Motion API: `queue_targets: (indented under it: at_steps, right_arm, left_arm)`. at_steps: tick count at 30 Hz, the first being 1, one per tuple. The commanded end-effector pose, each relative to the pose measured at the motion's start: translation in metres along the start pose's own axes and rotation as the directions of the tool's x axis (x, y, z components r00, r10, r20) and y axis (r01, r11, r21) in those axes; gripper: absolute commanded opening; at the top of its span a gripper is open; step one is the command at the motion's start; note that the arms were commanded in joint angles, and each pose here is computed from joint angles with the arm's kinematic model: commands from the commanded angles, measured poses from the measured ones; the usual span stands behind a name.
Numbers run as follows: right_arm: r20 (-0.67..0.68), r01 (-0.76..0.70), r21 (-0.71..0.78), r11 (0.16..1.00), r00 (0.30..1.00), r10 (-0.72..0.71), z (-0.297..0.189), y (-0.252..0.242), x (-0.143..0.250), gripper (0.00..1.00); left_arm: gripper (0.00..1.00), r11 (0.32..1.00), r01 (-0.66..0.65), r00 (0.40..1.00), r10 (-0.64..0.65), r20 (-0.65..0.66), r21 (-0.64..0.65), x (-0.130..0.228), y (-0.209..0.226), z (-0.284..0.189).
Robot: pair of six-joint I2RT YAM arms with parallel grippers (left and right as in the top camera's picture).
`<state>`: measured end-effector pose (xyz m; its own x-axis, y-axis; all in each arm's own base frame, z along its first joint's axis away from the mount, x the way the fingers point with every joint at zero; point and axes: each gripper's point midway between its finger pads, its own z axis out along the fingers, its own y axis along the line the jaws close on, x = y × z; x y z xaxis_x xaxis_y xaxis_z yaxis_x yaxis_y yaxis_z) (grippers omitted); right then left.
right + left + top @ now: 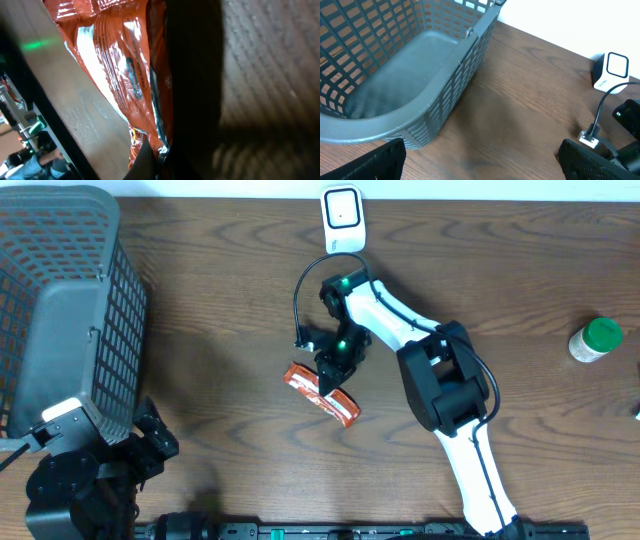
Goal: Scan the item barcode
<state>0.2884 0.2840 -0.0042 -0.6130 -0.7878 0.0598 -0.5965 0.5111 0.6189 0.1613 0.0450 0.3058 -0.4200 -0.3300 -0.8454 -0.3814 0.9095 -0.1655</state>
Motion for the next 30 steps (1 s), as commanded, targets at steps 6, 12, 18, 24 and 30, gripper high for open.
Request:
queue_targets:
  at_steps: [6,12,18,24,30]
  right_arm:
    - [-0.019,0.024,0.059,0.998,1.000,-0.023,-0.022,0.007,-0.009,0.01]
    - [0.194,0.005,0.297,0.955,0.979,-0.065,-0.111,0.030,-0.044,0.01]
    - [0.387,-0.142,0.579,0.803,0.915,-0.117,-0.192,0.035,-0.057,0.01]
    - [0.412,-0.153,0.669,0.727,0.891,-0.192,-0.212,0.047,-0.064,0.01]
    - [0.425,-0.272,0.861,0.430,0.849,-0.314,-0.260,0.005,-0.092,0.02]
  left_arm:
    - [0.98,1.000,0.003,1.000,-0.003,0.008,-0.010,-0.001,0.002,0.000]
    - [0.98,1.000,0.003,1.000,-0.003,0.008,-0.010,-0.001,0.002,0.000]
    - [0.98,1.000,0.003,1.000,-0.003,0.008,-0.010,-0.001,0.002,0.000]
    - [0.98,1.000,0.003,1.000,-0.003,0.008,-0.010,-0.001,0.002,0.000]
    - [0.98,1.000,0.003,1.000,-0.003,0.008,-0.010,-0.001,0.002,0.000]
